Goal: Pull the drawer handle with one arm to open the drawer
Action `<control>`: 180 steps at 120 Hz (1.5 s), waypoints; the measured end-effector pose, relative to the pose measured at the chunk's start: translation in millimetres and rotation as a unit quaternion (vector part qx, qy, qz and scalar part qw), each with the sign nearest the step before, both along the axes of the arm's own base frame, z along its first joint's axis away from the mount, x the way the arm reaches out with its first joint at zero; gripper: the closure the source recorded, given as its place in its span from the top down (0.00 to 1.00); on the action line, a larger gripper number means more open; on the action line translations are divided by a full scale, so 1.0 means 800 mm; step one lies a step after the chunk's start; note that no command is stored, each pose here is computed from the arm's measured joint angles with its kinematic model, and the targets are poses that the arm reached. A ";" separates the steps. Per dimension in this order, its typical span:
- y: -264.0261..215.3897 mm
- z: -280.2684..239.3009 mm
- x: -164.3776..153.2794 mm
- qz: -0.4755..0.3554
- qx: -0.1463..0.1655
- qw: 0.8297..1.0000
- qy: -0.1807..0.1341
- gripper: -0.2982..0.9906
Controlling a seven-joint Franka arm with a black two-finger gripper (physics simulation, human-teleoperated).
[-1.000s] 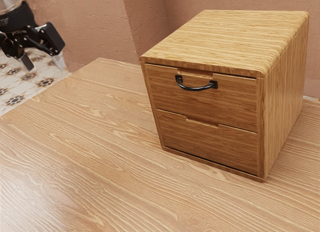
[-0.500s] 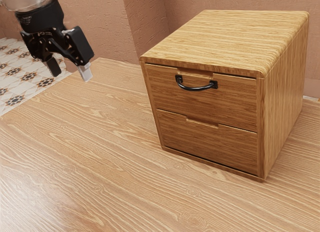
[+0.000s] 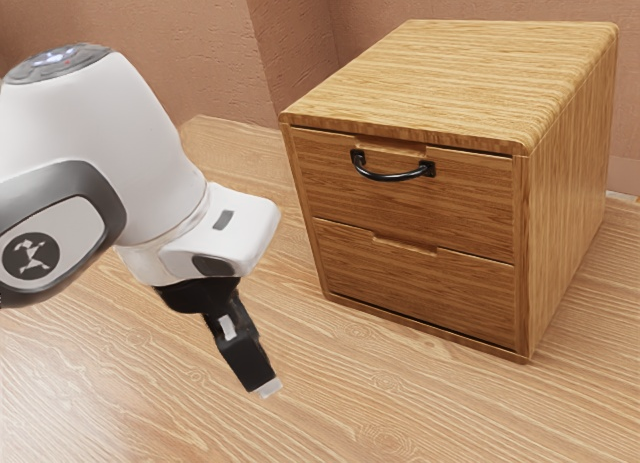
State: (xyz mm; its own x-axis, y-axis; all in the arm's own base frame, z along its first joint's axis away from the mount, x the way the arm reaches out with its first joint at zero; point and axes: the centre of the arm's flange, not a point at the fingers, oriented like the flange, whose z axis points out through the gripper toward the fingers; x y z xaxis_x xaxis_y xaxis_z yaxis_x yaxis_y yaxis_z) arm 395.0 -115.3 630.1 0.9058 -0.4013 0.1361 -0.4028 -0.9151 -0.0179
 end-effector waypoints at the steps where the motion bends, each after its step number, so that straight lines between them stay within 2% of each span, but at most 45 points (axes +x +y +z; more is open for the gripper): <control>1: 0.000 0.000 0.000 -0.007 0.000 1.000 -0.004 0.77; 10: -0.003 0.002 0.002 -0.077 0.005 0.996 -0.039 0.77; 28: 0.003 0.009 0.017 -0.186 0.025 0.978 -0.087 0.77; 43: 0.010 0.025 0.045 -0.263 -0.007 0.956 -0.130 0.77; 58: 0.010 0.033 0.052 -0.323 0.000 0.932 -0.162 0.77; 72: -0.002 0.033 0.079 -0.375 0.014 0.912 -0.166 0.77; 88: -0.005 0.027 0.096 -0.424 0.043 0.889 -0.166 0.77; 108: -0.019 0.035 0.095 -0.487 0.132 0.846 -0.172 0.77; 124: -0.002 0.060 0.091 -0.494 0.193 0.828 -0.182 0.77; 140: 0.000 0.075 0.114 -0.507 0.204 0.814 -0.197 0.77; 158: -0.003 0.041 0.151 -0.530 0.193 0.805 -0.187 0.77; 180: 0.005 0.036 0.165 -0.533 0.201 0.797 -0.200 0.77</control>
State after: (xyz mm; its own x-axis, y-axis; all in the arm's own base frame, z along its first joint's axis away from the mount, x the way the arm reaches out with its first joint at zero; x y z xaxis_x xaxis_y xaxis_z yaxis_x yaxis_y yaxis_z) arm 526.9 -111.4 659.3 -0.0618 -0.9981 -0.0055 -0.8359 0.0548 -0.5461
